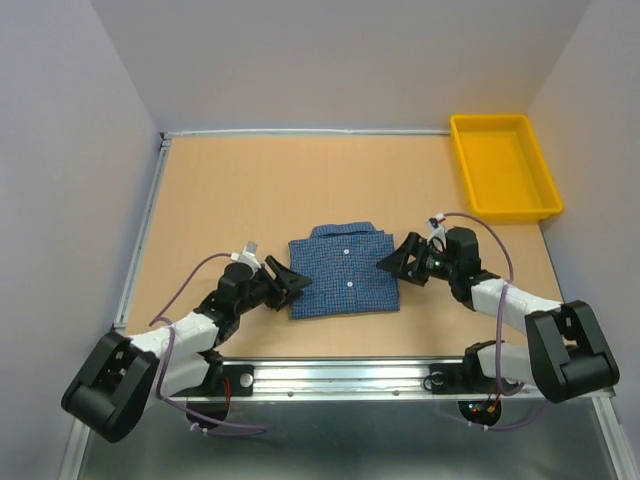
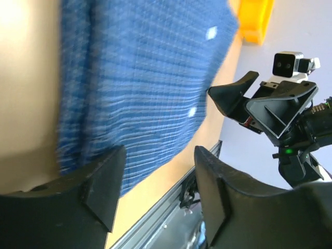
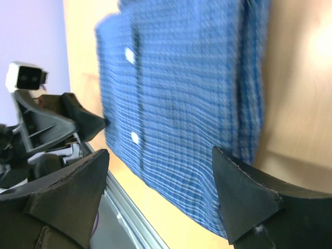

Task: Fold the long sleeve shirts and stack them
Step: Fold the shirt

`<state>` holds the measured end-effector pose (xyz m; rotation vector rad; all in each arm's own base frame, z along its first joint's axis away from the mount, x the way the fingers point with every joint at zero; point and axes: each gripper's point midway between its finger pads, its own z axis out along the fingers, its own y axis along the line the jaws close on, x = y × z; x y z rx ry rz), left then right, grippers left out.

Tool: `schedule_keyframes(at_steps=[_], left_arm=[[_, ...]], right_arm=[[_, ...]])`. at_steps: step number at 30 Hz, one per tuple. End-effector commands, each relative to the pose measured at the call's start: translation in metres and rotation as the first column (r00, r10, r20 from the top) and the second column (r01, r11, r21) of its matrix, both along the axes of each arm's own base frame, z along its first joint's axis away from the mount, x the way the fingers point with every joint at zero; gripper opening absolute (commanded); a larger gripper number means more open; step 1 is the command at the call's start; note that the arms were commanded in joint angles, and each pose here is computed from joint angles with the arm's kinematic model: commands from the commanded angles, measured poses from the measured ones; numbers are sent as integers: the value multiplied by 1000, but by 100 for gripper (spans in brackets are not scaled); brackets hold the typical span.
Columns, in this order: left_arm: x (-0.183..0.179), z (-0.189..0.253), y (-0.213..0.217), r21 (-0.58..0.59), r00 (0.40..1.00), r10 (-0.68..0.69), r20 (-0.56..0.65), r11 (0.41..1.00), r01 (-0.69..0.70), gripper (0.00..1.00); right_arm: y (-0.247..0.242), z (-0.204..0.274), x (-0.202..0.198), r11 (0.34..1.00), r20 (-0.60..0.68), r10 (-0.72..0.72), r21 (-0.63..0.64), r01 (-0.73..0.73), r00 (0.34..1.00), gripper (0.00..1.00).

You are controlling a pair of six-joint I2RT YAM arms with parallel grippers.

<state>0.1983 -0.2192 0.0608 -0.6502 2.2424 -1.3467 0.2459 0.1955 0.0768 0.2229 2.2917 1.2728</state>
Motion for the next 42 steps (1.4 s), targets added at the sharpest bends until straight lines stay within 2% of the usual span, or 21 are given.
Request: schedule_keyframes(at_steps=[1,2,4,5,7,9,13,20,22,26,29,30,31,32,33,34,36,37,39,40,42], left_arm=[[39,63,3,45,980,62,191,996,-72,70],[50,71,8,43,973,94,211,994,-105,73],[66,95,3,14,958,83,274,996,-90,75],[74,82,2,45,969,70,239,996,-83,75],[95,95,-5,65,962,34,271,996,-53,75],[109,76,-13,95,975,7,223,995,-29,75],[137,68,-23,97,973,1,232,995,-25,73],[155,-5,7,164,994,51,98,984,-67,70],[158,-13,12,171,995,47,90,983,-62,70],[168,-20,18,191,995,41,90,980,-58,70],[183,-4,19,256,990,0,142,966,-37,70],[185,1,19,313,989,-38,146,950,-9,71],[188,9,19,326,989,-31,144,945,-18,72],[194,24,25,399,977,-47,206,916,-41,75],[194,32,26,443,974,-59,220,896,-46,77],[192,39,25,536,969,-93,230,843,-46,79],[184,64,20,598,957,-117,265,799,-68,80],[175,67,19,677,963,-116,243,732,-83,80],[152,73,12,756,967,-132,218,649,-82,81],[152,73,12,753,969,-125,215,653,-83,81],[124,54,2,774,977,-147,152,632,-25,80]], right_arm=[[-1,49,36,999,151,-21,-31,26,988,85],[3,68,48,1000,176,-27,-7,29,984,85],[9,71,62,1000,153,-20,7,20,988,85],[15,90,73,999,190,-11,37,5,982,85],[22,89,88,998,181,-13,68,1,983,85],[28,102,106,995,220,-18,101,-4,975,85],[33,77,129,993,187,-31,118,9,982,85],[19,-14,138,996,41,-89,21,89,995,85],[8,-35,139,994,12,-107,-7,107,994,85],[-6,-32,143,994,35,-111,-21,112,993,85],[-18,-16,148,982,54,-122,-135,128,991,87],[-21,4,153,978,124,-114,-159,133,986,90],[-26,-2,153,971,113,-124,-191,144,986,94],[-34,10,148,959,137,-147,-222,175,980,100],[-36,17,147,956,146,-158,-223,188,977,100],[-39,30,143,952,167,-172,-224,207,971,100],[-46,32,132,943,148,-189,-249,222,971,100],[-48,28,124,938,132,-195,-264,224,972,100],[-57,26,105,924,110,-201,-310,225,974,100],[-59,31,102,919,120,-202,-320,230,972,100],[-67,31,85,906,116,-210,-350,238,971,100]])
